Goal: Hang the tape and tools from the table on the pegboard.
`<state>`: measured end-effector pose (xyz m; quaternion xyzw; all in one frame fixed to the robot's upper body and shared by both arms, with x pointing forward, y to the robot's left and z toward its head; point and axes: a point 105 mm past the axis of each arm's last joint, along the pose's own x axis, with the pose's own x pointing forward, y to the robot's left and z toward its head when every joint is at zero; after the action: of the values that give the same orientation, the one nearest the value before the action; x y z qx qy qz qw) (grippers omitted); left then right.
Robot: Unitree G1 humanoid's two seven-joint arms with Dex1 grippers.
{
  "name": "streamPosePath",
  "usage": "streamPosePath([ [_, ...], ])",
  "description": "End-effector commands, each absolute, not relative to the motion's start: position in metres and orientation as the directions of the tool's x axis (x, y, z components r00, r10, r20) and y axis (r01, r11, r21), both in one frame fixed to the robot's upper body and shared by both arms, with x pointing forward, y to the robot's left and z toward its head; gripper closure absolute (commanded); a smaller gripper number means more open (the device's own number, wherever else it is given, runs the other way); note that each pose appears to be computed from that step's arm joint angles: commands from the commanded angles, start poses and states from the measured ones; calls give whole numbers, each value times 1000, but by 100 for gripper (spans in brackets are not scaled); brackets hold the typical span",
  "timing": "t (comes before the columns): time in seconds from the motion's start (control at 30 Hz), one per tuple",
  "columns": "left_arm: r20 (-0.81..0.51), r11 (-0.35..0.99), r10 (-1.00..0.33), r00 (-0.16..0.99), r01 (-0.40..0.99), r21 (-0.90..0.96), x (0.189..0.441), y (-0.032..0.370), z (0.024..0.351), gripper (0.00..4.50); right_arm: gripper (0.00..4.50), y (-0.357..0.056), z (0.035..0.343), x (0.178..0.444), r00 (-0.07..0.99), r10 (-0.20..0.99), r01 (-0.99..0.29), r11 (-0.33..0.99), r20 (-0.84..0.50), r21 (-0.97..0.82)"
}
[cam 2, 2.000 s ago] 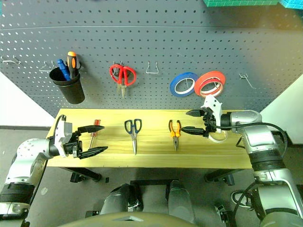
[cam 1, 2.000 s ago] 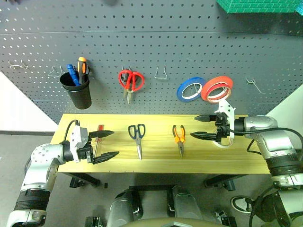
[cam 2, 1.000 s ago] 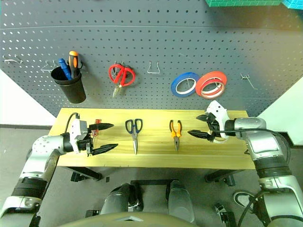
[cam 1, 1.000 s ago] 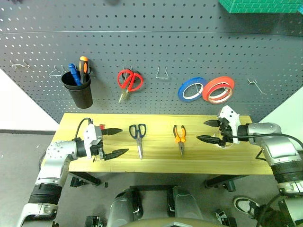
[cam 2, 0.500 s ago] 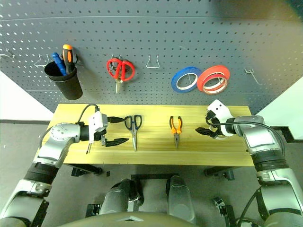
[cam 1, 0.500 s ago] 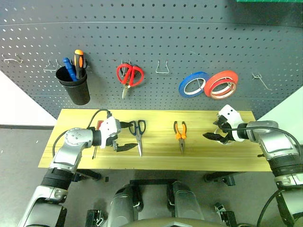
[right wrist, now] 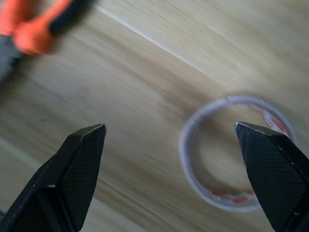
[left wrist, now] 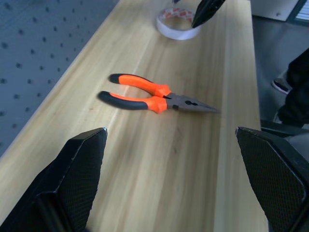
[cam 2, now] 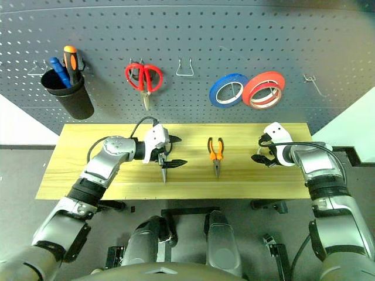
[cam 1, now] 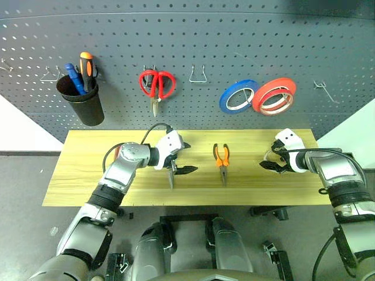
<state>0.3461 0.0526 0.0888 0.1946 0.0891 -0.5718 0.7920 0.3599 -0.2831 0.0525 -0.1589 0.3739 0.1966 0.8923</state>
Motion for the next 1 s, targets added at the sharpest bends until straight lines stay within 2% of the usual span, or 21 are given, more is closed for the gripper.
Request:
streamPosePath([
  [0.03, -353, 264, -875, 331, 938, 226, 350, 44, 95, 3, 0, -284, 52, 368, 656, 202, -450, 878, -727, -163],
  [0.5, -379, 234, -872, 310, 944, 234, 350, 27, 93, 3, 0, -287, 38, 384, 636, 139, -411, 893, -759, -181],
  [0.6, -373, 234, -875, 309, 944, 232, 348, 27, 94, 0, 55, -287, 34, 382, 618, 133, -429, 883, -775, -191],
  [0.83, -380, 243, -868, 319, 941, 234, 344, 37, 93, 0, 288, -278, 35, 381, 597, 172, -480, 859, -784, -177],
  [0.9, -384, 246, -866, 321, 941, 231, 341, 41, 92, 0, 366, -277, 34, 380, 590, 179, -493, 852, -787, -175],
  [0.97, -386, 248, -864, 323, 941, 231, 338, 44, 91, 0, 426, -276, 34, 377, 584, 186, -500, 849, -790, -170],
  [1.0, -387, 250, -863, 325, 940, 233, 338, 46, 91, 0, 441, -276, 35, 376, 584, 189, -501, 849, -789, -168],
])
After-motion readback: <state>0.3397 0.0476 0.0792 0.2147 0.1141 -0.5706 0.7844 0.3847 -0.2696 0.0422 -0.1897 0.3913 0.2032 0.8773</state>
